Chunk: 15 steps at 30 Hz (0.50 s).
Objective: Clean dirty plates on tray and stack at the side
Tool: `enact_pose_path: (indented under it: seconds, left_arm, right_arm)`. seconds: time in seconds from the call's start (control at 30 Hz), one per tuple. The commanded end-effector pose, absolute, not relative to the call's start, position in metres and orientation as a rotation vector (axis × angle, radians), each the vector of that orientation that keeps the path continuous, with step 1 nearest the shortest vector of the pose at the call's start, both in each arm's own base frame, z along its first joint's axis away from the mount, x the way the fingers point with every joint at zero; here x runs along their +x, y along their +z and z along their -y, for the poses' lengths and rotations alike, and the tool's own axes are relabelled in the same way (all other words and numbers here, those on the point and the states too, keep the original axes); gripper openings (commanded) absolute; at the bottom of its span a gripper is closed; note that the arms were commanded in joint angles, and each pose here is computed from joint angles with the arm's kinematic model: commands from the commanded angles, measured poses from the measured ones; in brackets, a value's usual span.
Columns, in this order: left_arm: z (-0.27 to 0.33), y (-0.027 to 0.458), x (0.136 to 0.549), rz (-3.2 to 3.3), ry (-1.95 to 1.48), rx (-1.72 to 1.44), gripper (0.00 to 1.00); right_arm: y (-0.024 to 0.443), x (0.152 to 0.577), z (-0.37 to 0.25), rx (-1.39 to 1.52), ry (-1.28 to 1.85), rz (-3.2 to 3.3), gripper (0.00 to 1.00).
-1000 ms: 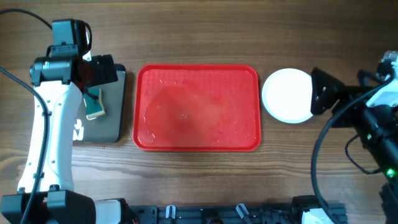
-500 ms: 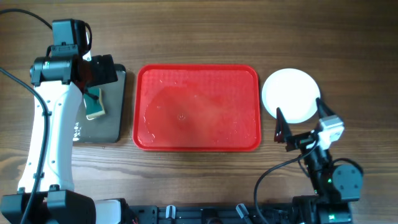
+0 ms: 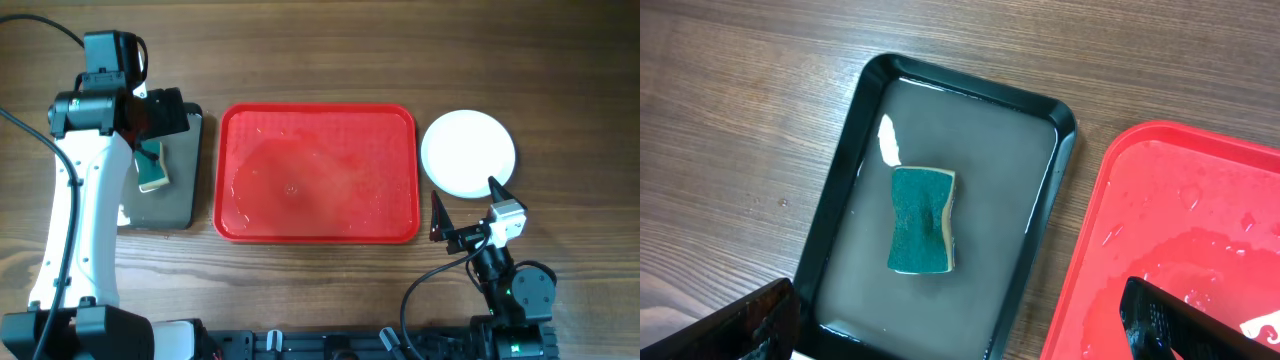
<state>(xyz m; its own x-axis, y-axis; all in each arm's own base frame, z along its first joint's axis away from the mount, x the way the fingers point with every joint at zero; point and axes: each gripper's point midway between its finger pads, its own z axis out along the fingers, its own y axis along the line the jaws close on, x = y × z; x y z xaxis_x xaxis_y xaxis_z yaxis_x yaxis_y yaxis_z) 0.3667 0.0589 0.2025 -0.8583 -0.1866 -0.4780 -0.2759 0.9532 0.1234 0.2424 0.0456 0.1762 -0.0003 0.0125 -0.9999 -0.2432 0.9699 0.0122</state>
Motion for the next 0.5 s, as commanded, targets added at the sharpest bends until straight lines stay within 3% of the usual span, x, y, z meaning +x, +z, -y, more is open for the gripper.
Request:
enact_pose_path:
  seconds: [0.0, 0.3, 0.47]
  left_arm:
    - [-0.058, 0.202, 0.368, -2.626, 0.249, -0.352, 1.0]
    - [-0.059, 0.205, 0.368, -2.619, 0.249, -0.352, 1.0]
    - [-0.07, 0.259, 0.342, -2.481, 0.374, -0.284, 1.0]
  right_arm:
    - [0.179, 0.241, -0.048, -0.202, 0.204, -1.544, 1.0]
    - [0.179, 0.241, -0.048, -0.202, 0.204, -1.544, 1.0]
    - [0.179, 0.241, -0.048, -0.202, 0.204, -1.544, 1.0]
